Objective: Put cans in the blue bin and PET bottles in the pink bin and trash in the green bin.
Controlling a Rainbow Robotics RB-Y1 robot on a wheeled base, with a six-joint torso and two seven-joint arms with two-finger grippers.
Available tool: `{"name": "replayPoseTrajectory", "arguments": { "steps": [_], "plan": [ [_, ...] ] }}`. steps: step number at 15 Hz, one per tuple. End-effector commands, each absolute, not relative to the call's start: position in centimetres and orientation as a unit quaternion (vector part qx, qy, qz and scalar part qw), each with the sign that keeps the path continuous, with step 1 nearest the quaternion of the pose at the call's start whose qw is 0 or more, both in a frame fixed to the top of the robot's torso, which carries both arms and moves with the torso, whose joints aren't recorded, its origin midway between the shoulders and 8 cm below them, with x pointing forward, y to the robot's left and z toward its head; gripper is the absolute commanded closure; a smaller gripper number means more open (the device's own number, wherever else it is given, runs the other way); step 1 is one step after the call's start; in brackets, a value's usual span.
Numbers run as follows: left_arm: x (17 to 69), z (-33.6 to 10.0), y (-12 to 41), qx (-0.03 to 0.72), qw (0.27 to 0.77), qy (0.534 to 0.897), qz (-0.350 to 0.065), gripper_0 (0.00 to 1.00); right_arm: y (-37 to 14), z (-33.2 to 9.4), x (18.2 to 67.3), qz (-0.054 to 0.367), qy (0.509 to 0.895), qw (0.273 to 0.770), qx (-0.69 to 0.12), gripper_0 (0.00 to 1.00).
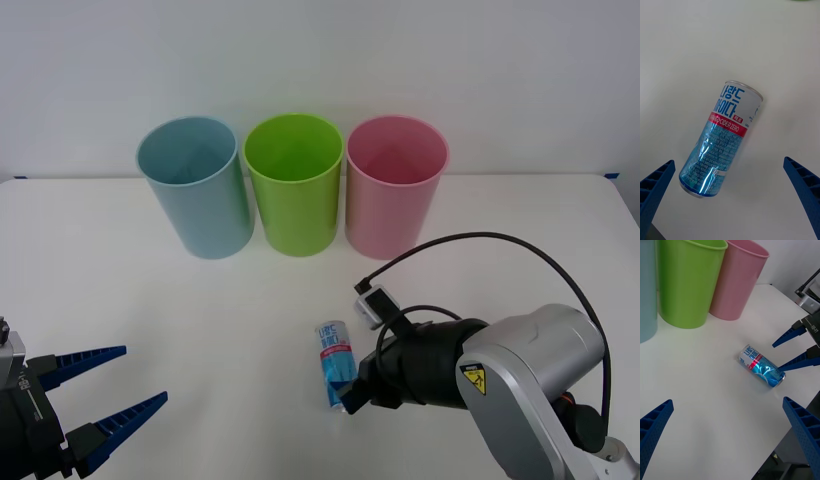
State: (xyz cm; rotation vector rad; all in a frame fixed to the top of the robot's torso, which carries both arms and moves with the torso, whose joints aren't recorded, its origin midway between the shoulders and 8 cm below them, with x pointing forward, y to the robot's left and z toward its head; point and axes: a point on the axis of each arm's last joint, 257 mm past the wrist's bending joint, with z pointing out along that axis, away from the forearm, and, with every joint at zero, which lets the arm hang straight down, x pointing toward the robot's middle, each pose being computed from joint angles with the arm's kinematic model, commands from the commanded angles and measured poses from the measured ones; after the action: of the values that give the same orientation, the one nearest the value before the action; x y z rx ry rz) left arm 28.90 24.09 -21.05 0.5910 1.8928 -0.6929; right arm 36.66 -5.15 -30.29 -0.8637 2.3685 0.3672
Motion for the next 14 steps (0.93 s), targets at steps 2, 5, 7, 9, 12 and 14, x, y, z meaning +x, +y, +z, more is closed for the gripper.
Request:
{"name": "replayPoseTrajectory", "arguments": {
  "steps": [2, 5, 7, 9, 12, 14],
  "plan": [
    [28.9, -21.0, 24.1, 0.244, 0.497, 0.782, -0.286, 0.00, -3.5, -31.3, 37.1, 0.154, 0.889, 0.292, -0.316, 0.00],
    [28.9, -21.0, 24.1, 0.244, 0.497, 0.782, -0.286, 0.00, -2.8, -32.0, 38.0, 0.157, 0.887, 0.297, -0.316, 0.00],
    [28.9, -21.0, 24.1, 0.244, 0.497, 0.782, -0.286, 0.00, -2.7, -32.5, 38.4, 0.156, 0.888, 0.297, -0.315, 0.00],
    [28.9, -21.0, 24.1, 0.244, 0.497, 0.782, -0.286, 0.00, -2.6, -33.1, 38.5, 0.156, 0.889, 0.295, -0.315, 0.00],
    [28.9, -21.0, 24.1, 0.244, 0.497, 0.782, -0.286, 0.00, -1.9, -33.8, 38.7, 0.157, 0.887, 0.294, -0.319, 0.00],
    [28.9, -21.0, 24.1, 0.244, 0.497, 0.782, -0.286, 0.00, -1.4, -34.2, 38.8, 0.162, 0.888, 0.292, -0.317, 0.00]
  ]
}}
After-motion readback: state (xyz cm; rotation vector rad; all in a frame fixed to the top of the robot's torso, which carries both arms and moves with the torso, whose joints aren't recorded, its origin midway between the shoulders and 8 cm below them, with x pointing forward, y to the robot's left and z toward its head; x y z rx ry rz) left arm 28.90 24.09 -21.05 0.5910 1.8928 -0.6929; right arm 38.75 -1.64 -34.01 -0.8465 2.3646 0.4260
